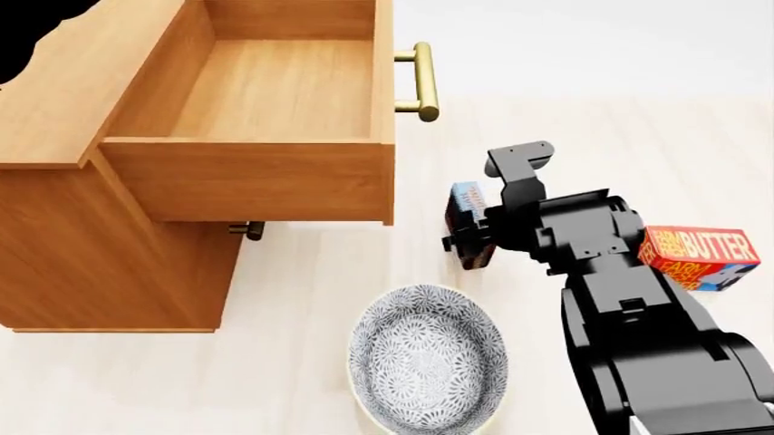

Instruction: Put the chocolate pudding in the top drawer of the cabinet and close it.

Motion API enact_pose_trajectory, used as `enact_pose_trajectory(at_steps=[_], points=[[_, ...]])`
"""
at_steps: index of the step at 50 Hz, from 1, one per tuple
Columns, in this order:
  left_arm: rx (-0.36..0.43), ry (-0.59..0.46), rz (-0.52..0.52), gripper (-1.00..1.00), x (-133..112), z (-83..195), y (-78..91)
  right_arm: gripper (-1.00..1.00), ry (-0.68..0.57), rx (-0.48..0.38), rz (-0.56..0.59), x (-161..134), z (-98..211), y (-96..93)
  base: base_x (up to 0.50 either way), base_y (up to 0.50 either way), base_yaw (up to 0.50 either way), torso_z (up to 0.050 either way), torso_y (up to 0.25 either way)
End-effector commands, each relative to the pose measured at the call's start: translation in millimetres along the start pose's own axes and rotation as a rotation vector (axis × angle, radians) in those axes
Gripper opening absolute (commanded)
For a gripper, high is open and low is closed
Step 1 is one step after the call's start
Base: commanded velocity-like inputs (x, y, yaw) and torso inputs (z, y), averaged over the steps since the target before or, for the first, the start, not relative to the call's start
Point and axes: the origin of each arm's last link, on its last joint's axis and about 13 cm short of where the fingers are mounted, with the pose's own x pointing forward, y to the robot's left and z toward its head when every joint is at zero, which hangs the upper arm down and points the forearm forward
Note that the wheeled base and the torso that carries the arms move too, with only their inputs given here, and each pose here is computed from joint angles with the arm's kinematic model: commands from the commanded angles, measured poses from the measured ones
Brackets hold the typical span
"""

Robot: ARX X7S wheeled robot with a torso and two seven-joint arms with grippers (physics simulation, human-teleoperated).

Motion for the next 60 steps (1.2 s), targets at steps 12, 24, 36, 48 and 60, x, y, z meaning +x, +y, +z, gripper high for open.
enact_pose_trajectory(at_steps=[12,24,36,48,60], points=[[-0.004,-0.002,0.003,1.00,0,0,0.0,-1.00,0.012,-0.006,-0.008,3,-5,0.5,0.00,0.00,0.00,0.000,0.000],[-0.024,0.017,0.004,1.00,0,0,-0.2,-1.00,0.010,-0.004,-0.009,2,-4,0.4,0.00,0.00,0.00,0.000,0.154],[-0.030,0.021,0.005,1.00,0,0,-0.3,-1.00,-0.004,-0.003,-0.020,0,0,-1.5,0.00,0.00,0.00,0.000,0.250],[-0.038,0.023,0.002,1.00,0,0,-0.4,-1.00,-0.041,-0.003,-0.055,-11,16,-7.8,0.00,0.00,0.00,0.000,0.250],[-0.037,0.025,0.007,1.00,0,0,-0.4,-1.00,-0.138,-0.011,-0.113,-37,54,-14.2,0.00,0.00,0.00,0.000,0.208]])
